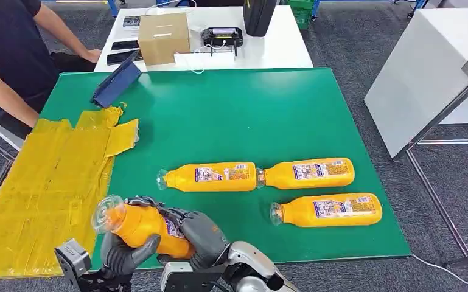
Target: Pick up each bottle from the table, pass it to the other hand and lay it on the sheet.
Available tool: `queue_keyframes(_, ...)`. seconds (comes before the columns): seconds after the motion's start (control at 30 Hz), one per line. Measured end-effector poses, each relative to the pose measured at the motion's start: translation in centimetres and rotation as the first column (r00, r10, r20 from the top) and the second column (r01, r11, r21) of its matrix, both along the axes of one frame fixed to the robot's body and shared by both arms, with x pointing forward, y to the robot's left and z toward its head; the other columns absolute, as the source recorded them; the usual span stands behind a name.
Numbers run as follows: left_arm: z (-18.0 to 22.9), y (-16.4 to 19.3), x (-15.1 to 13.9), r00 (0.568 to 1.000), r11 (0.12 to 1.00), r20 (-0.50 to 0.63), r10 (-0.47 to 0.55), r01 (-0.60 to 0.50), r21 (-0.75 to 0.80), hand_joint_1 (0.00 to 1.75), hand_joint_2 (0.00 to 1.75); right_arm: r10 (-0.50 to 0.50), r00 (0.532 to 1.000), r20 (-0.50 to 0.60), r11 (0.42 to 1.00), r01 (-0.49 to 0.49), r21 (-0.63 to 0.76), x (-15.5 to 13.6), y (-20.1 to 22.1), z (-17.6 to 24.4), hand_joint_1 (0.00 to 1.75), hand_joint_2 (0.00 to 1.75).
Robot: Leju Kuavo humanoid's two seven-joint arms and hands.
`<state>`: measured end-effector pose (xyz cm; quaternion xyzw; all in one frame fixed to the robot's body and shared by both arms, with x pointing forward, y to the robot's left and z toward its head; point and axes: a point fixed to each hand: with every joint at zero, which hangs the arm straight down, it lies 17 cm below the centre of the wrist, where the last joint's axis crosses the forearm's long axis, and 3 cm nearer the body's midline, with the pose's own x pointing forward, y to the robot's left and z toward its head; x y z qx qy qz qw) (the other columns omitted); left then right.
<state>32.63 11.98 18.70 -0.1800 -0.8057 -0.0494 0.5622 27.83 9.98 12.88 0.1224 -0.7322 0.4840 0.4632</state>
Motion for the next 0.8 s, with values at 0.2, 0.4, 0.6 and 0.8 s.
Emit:
queue_keyframes(0.2, -0.3, 0.2, 0.0, 1.0, 1.0, -0.008, -0.002, 0.002, -0.013, 1.75, 1.75, 0.004, 1.0, 0.001, 1.0, -0.004, -0.01, 0.0, 0.1, -0.3, 1.75, 1.75)
queue_keyframes(0.4, -0.1, 0.8, 0.4, 0.999, 0.999, 0.003, 0.033, -0.033, -0.009, 1.75, 1.75, -0.058, 0.998, 0.035, 0.998, 0.059, -0.017, 0.3, -0.4, -0.6, 0.0, 0.0)
queue_keyframes(0.6, 1.4, 3.5, 1.4, 0.971, 0.966, 0.106, 0.213, -0.225, 0.124, 1.75, 1.75, -0.188, 0.982, 0.027, 0.982, 0.189, -0.017, 0.5, -3.8, -1.6, 0.0, 0.0)
queue_keyframes(0.8, 3.6, 6.4, 1.8, 0.915, 0.903, 0.229, 0.333, -0.379, 0.201, 1.75, 1.75, -0.345, 0.938, 0.045, 0.938, 0.346, -0.018, 1.1, -9.1, -1.6, 0.0, 0.0)
